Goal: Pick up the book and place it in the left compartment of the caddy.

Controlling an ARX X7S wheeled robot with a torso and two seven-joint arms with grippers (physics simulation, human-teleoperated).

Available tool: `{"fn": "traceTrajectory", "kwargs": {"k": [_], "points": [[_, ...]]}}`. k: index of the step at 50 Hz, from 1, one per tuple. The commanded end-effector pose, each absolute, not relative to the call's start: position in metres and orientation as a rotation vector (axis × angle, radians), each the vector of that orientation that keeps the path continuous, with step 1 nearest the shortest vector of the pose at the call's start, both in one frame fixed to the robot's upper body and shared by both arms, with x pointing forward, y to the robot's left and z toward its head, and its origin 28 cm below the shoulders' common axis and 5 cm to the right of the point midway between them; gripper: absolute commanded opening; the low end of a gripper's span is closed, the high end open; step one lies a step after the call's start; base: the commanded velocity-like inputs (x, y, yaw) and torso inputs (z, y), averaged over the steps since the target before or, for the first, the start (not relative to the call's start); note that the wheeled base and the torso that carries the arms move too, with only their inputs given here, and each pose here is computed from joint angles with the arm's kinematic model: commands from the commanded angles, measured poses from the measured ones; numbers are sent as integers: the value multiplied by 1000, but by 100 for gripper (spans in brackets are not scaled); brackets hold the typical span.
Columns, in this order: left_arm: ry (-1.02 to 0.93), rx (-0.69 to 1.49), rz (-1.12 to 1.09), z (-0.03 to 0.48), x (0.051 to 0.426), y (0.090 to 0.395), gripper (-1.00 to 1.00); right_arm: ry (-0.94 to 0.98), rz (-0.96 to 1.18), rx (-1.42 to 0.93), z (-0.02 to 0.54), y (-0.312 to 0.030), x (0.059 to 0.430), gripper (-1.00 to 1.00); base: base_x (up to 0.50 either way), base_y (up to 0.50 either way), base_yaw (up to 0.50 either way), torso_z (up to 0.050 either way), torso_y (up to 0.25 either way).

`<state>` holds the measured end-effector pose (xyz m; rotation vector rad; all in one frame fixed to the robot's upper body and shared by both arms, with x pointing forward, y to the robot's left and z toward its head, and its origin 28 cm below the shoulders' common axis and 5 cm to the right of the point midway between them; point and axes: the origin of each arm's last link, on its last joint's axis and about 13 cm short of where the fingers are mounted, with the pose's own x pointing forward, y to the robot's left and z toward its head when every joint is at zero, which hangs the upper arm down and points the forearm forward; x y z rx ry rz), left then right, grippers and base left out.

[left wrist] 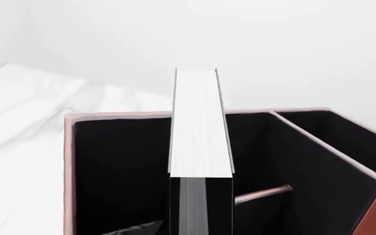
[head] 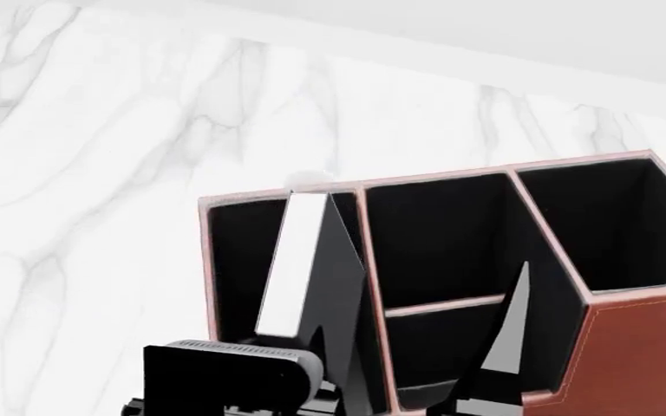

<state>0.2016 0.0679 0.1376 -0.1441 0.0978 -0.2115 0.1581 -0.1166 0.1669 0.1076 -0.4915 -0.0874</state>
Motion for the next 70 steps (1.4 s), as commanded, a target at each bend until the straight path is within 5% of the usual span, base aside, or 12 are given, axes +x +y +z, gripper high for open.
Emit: {"fn": "traceTrajectory", "kwargs": {"k": [1,70], "points": [[64,-180,-138,137,216,59,-100,-508,-96,109,167,-120,163,100,0,0,0,0,10],[138,-93,120,90,246,19,-100,-507,-92,115,166,-119,164,100,0,0,0,0,1]]}}
